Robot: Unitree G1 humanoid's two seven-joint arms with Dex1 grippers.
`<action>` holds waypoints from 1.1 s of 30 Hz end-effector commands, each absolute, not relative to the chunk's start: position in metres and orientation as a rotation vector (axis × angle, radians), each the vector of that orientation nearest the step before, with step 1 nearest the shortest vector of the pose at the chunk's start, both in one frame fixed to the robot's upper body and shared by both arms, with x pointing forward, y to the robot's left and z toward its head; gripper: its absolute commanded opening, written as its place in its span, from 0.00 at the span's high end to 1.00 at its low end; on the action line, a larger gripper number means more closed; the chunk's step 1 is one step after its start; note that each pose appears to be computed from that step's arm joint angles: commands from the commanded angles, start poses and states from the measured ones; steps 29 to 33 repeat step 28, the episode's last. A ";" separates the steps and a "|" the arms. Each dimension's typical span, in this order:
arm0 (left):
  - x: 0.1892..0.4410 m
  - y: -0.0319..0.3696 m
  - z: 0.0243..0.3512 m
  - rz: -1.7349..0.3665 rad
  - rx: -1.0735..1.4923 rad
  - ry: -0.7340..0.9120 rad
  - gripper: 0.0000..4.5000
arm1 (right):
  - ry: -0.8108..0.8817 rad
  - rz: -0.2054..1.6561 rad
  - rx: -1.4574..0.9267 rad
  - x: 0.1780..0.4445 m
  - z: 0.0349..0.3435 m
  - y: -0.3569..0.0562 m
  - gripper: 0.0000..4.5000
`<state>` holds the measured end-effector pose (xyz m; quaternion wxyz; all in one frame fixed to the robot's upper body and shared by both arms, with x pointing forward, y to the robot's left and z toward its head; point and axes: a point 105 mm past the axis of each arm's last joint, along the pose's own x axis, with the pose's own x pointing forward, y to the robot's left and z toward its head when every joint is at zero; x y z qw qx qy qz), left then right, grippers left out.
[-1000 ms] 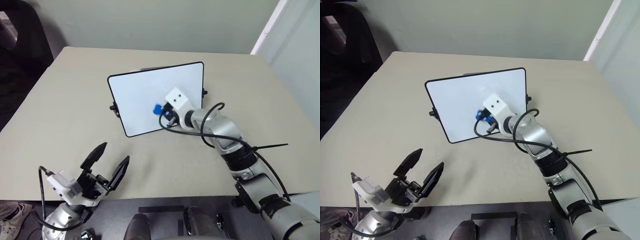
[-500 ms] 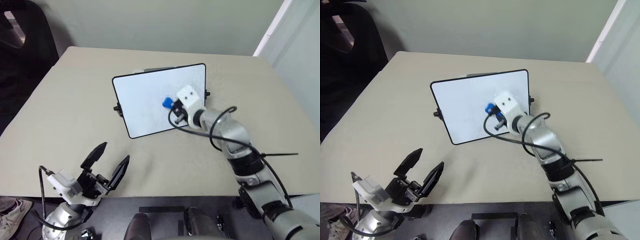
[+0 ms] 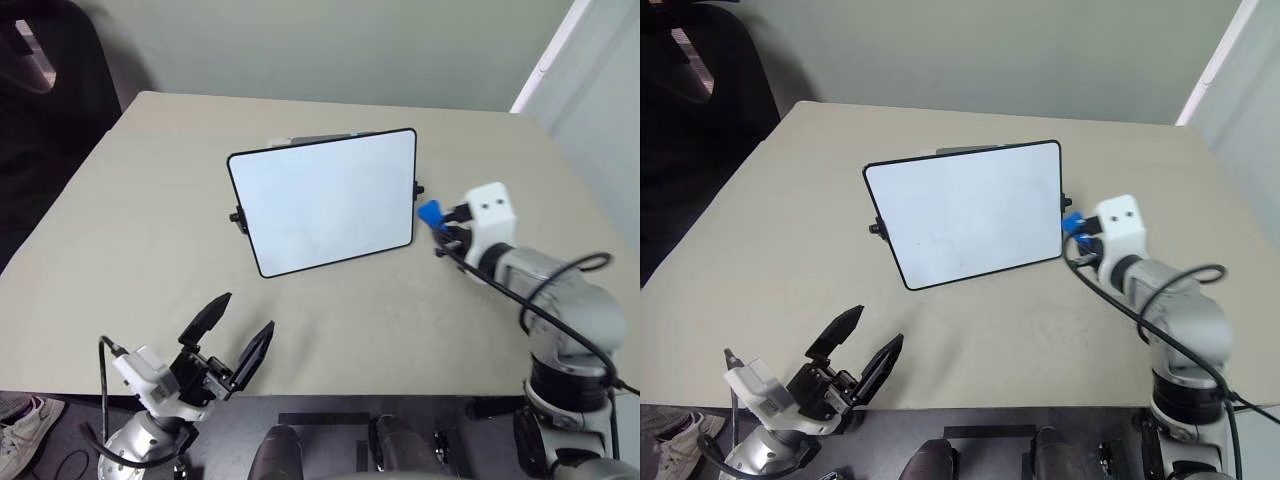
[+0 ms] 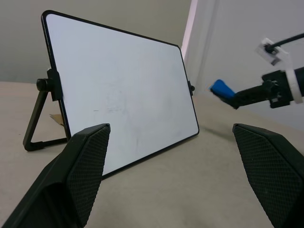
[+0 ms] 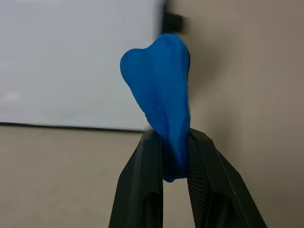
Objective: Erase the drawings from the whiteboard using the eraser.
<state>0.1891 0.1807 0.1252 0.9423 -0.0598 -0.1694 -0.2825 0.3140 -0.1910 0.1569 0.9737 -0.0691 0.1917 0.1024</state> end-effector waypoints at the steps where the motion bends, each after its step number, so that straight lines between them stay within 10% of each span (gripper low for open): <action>1: 0.185 0.172 0.134 -0.604 -0.107 -0.381 0.00 | 0.454 0.163 -0.082 0.297 0.142 -0.209 0.91; 5: 0.183 0.169 0.134 -0.612 -0.113 -0.382 0.00 | 0.503 0.183 -0.081 0.287 0.125 -0.209 0.91; 17: 0.178 0.158 0.135 -0.641 -0.128 -0.379 0.00 | 0.276 0.221 -0.184 0.274 0.152 -0.212 0.00; 25: 0.179 0.157 0.135 -0.647 -0.137 -0.386 0.00 | -0.131 0.372 -0.098 0.249 0.200 -0.175 0.00; 33: 0.180 0.158 0.137 -0.644 -0.138 -0.389 0.00 | -0.125 0.507 -0.033 0.242 0.194 -0.155 0.00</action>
